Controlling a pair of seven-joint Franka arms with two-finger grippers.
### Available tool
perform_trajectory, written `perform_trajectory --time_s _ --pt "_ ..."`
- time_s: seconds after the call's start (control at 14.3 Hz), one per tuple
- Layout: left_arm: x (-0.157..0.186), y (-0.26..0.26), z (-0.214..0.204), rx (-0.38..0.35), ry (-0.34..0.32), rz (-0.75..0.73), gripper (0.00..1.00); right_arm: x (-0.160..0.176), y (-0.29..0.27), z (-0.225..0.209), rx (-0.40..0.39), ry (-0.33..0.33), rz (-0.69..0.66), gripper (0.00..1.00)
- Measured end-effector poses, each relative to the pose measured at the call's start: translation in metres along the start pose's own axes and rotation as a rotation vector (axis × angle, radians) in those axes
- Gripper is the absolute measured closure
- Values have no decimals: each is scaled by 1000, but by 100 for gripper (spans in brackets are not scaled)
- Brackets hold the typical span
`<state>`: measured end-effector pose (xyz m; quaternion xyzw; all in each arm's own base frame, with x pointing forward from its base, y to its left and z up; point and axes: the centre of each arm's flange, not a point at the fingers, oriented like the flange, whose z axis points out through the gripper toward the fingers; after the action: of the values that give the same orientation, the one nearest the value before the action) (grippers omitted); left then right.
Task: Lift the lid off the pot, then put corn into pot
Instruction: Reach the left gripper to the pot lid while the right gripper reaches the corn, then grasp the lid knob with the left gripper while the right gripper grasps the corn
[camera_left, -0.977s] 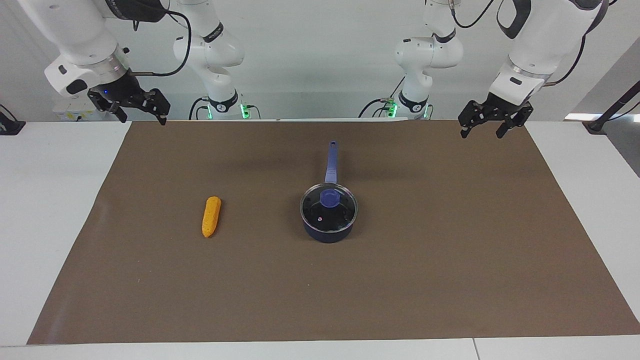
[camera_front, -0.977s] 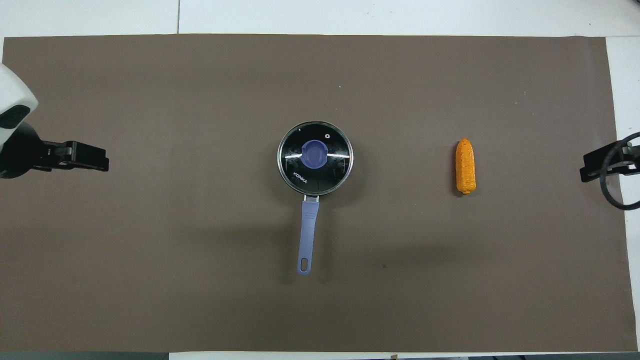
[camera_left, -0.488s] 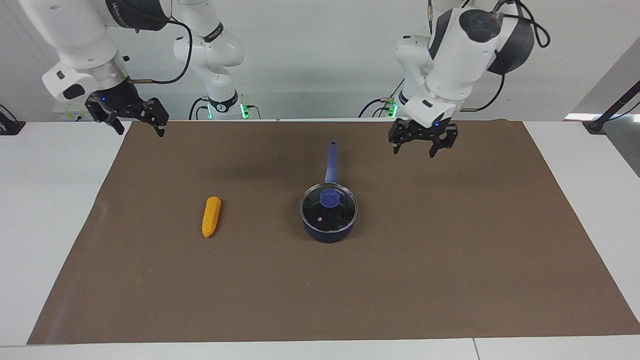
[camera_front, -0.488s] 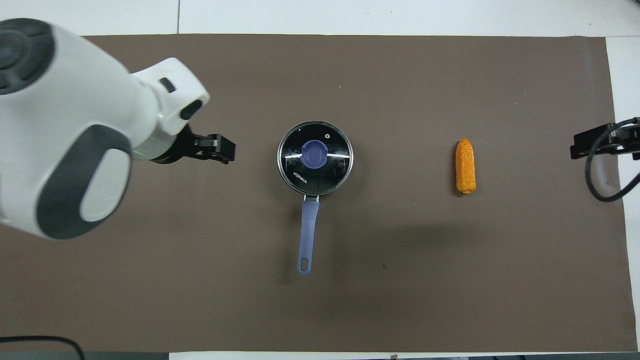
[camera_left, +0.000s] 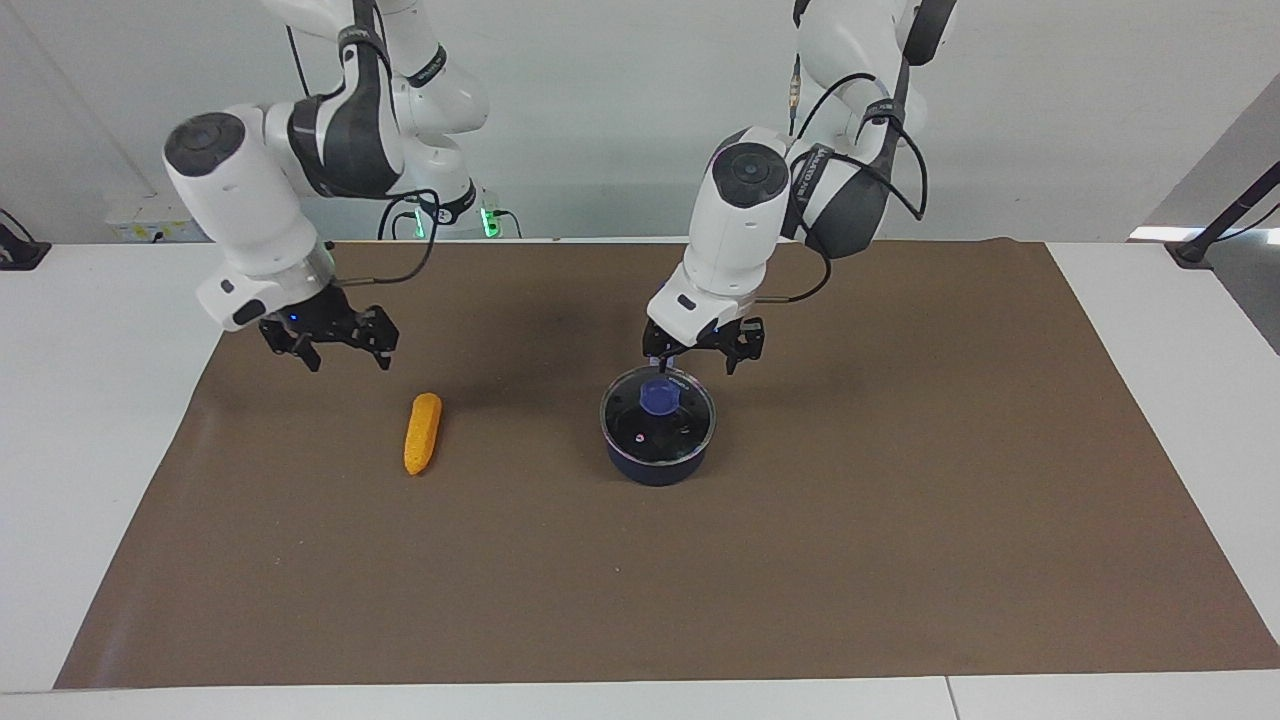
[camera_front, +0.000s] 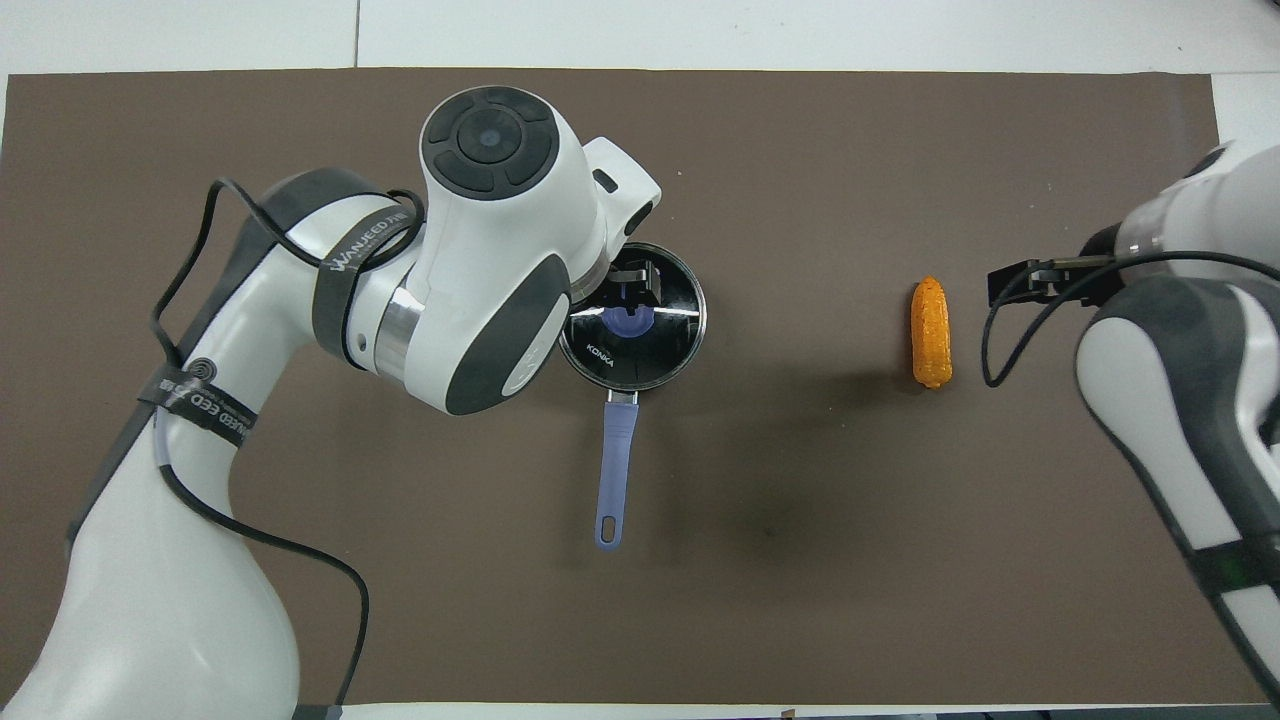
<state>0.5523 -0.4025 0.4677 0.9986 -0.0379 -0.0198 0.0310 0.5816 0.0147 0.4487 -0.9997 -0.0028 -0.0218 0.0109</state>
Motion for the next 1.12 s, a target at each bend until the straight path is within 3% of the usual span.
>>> perform_trajectory --time_s 0.14,0.35,1.12 --pt "2 7 11 -3 4 -38 0 -9 -9 60 0 21 -16 0" --pt "-3 27 26 -12 15 -75 0 -35 -4 113 -3 -18 -9 0" --pt "1 39 53 -16 33 -85 0 -33 -22 156 -1 -2 13 7"
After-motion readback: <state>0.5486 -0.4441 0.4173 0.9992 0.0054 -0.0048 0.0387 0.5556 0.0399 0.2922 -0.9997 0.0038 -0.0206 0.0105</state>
